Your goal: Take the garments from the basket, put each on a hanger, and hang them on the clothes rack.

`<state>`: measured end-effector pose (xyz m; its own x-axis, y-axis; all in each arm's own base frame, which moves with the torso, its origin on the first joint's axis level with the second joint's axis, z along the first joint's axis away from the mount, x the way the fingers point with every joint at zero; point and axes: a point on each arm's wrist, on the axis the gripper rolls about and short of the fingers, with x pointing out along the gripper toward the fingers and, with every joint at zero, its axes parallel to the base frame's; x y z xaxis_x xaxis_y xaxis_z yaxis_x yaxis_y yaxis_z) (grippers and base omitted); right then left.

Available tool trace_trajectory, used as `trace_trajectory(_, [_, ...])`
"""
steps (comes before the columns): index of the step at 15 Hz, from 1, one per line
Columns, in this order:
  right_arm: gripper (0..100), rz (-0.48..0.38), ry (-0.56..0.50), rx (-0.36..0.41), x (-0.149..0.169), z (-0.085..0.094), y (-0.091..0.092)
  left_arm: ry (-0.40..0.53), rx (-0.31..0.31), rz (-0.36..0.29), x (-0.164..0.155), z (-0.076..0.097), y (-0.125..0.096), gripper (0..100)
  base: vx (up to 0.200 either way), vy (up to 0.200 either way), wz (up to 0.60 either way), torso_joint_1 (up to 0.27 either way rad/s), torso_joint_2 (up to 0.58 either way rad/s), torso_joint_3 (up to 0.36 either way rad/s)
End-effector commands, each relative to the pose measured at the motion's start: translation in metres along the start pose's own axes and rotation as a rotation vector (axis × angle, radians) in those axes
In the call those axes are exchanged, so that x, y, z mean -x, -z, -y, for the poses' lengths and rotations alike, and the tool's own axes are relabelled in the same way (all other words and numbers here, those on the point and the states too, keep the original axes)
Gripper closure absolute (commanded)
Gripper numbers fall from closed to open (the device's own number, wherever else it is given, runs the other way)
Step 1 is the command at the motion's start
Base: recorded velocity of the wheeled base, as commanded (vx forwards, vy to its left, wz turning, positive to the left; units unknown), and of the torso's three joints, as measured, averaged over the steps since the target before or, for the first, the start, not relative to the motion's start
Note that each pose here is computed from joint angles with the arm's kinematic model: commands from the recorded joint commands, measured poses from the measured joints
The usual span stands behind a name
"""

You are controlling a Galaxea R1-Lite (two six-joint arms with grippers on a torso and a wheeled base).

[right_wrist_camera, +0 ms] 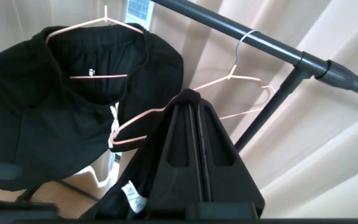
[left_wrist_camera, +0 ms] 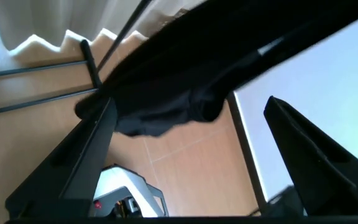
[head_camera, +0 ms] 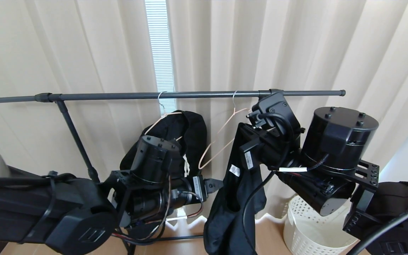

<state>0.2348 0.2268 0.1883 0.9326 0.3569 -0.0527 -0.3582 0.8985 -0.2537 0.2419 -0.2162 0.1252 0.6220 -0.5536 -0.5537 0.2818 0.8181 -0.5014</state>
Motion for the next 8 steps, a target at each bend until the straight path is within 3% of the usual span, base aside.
trace_trajectory(1, [100,0.000,-0.008,0.002,0.0040,-0.0068,-0.0008,-0.017,-0.013,-0.040,-0.0117,0.0002,0.0117,0,0.000,0.000,0.00,0.000,0.00,0.000])
trace_trajectory(8, [100,0.006,-0.004,-0.002,0.0126,-0.0073,-0.0042,-0.045,-0.022,-0.020,-0.0124,0.0044,0.0152,0,0.000,0.000,0.00,0.000,0.00,0.000])
